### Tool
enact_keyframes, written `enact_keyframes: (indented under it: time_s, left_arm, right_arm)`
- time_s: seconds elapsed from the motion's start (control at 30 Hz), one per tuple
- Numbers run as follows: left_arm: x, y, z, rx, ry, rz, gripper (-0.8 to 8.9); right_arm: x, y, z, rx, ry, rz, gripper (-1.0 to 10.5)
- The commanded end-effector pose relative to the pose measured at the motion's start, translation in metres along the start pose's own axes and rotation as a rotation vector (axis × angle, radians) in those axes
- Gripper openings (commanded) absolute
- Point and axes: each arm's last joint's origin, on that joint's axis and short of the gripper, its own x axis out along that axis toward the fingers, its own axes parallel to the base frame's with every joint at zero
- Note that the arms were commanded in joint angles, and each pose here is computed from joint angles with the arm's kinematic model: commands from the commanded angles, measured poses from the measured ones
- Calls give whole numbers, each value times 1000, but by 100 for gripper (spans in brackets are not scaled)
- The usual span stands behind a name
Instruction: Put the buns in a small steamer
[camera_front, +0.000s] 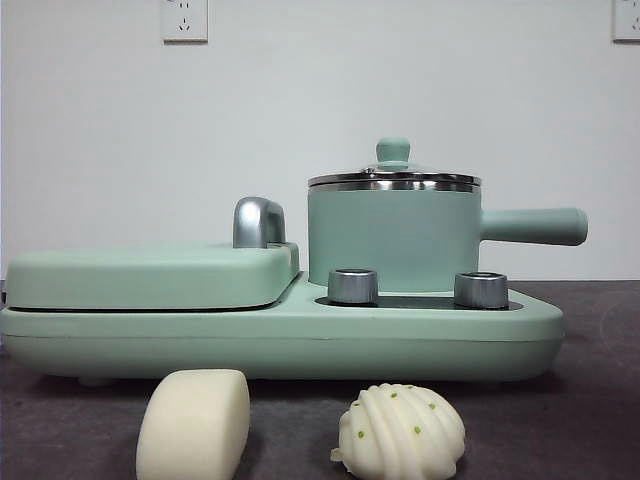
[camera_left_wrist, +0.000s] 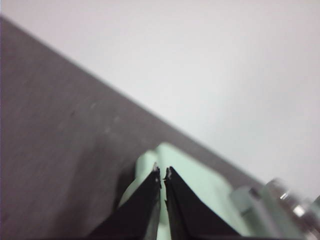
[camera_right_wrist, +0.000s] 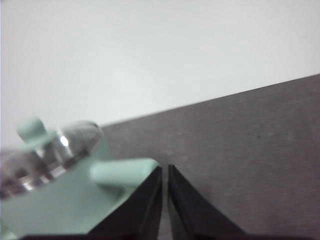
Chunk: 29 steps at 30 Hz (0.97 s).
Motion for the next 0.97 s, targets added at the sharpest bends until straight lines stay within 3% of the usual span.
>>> enact_keyframes:
  time_s: [0.03,0.27,0.43,0.6,0.97]
  left_arm:
    - [0,-2,3,-57,-36,-30,16]
    - [-7,-23,30,-90,-92,-77,17]
    - [-15,-44,57,-80,-94,-78,17]
    - [-21,-68,90,23,-103,-77,17]
    - [1,-108,145,280,-9,-58,17]
  right_arm:
    - [-2,6,13,117,-57,40,14]
    - [-11,22,51,115,-156,88,13]
    - [-18,34,80,113,-142,82,13]
    - [-21,47,110,58,-104,79,13]
    - [-1,68,162,-177,-31,132,13]
